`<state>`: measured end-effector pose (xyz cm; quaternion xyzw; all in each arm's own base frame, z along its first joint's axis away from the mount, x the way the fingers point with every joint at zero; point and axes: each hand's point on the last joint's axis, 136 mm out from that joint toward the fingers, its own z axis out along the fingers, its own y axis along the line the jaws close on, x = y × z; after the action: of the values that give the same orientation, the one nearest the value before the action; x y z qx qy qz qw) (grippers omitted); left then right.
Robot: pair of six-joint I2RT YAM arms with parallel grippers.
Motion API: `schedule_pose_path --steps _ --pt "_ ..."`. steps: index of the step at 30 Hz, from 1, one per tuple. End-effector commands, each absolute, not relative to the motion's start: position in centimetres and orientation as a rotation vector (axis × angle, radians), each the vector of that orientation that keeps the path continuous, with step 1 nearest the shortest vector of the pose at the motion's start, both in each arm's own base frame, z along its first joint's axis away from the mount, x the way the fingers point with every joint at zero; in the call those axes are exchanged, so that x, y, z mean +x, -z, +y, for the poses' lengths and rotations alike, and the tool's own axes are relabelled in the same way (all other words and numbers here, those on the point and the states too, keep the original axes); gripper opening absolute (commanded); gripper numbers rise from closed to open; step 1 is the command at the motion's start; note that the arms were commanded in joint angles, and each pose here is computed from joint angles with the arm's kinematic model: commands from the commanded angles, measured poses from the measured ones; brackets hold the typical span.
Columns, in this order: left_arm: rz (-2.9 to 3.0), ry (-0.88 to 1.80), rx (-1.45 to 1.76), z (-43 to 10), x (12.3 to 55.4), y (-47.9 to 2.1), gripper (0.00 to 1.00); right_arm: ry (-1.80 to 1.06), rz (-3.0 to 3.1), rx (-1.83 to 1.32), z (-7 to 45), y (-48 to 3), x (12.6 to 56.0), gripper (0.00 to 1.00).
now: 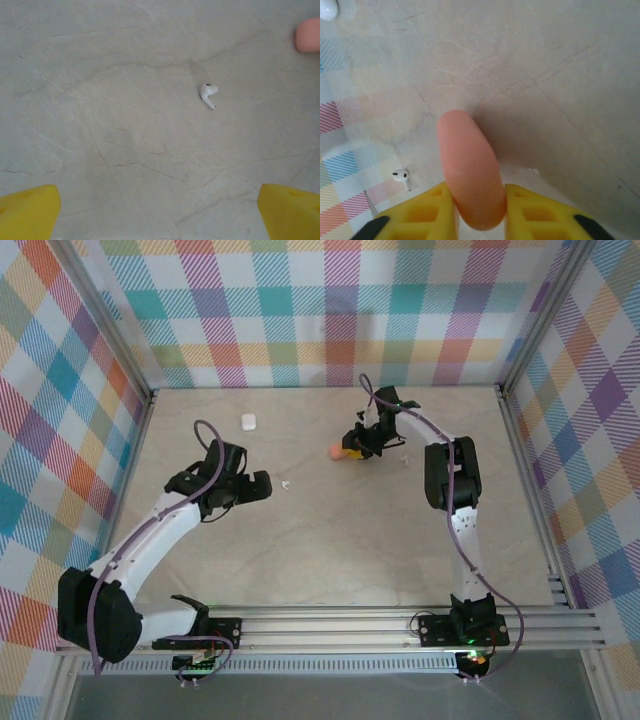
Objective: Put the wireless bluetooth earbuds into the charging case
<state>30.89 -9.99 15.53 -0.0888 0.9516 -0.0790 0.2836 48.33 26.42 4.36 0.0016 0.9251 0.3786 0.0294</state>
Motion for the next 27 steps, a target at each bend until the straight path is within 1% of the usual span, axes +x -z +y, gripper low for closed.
schedule_pose_path --steps 1,4,9,12,17,21,24,27 --pt "2.511 0.252 -0.243 -10.4 32.7 -17.1 1.0 -1.097 2.881 -0.041 26.0 -4.7 47.9 0.41" --pt "2.519 0.236 -0.25 -10.4 33.6 -17.0 1.0 -1.078 2.878 -0.056 25.8 -5.3 47.8 0.47" --pt "2.517 0.118 -0.281 -9.5 36.3 -17.1 1.0 -1.001 2.849 -0.103 25.0 -7.6 47.8 0.49" --pt "2.54 0.048 -0.329 -8.8 39.7 -16.9 1.0 -0.956 2.82 -0.131 24.5 -9.4 47.6 0.5" --pt "2.577 0.05 -0.391 -9.7 46.6 -14.9 0.99 -0.934 2.758 -0.145 23.8 -12.2 46.5 0.51" --pt "2.582 -0.062 -0.435 -9.3 52.1 -12.6 0.9 -1.01 2.68 -0.107 23.9 -14.1 45.1 0.51" --pt "2.588 -0.12 -0.49 -8.1 55.1 -10.8 0.81 -1.014 2.647 -0.091 23.5 -15.1 43.9 0.51" --pt "2.591 -0.122 -0.55 -6.7 57.1 -9.4 0.73 -0.992 2.633 -0.092 22.9 -15.6 42.8 0.51"
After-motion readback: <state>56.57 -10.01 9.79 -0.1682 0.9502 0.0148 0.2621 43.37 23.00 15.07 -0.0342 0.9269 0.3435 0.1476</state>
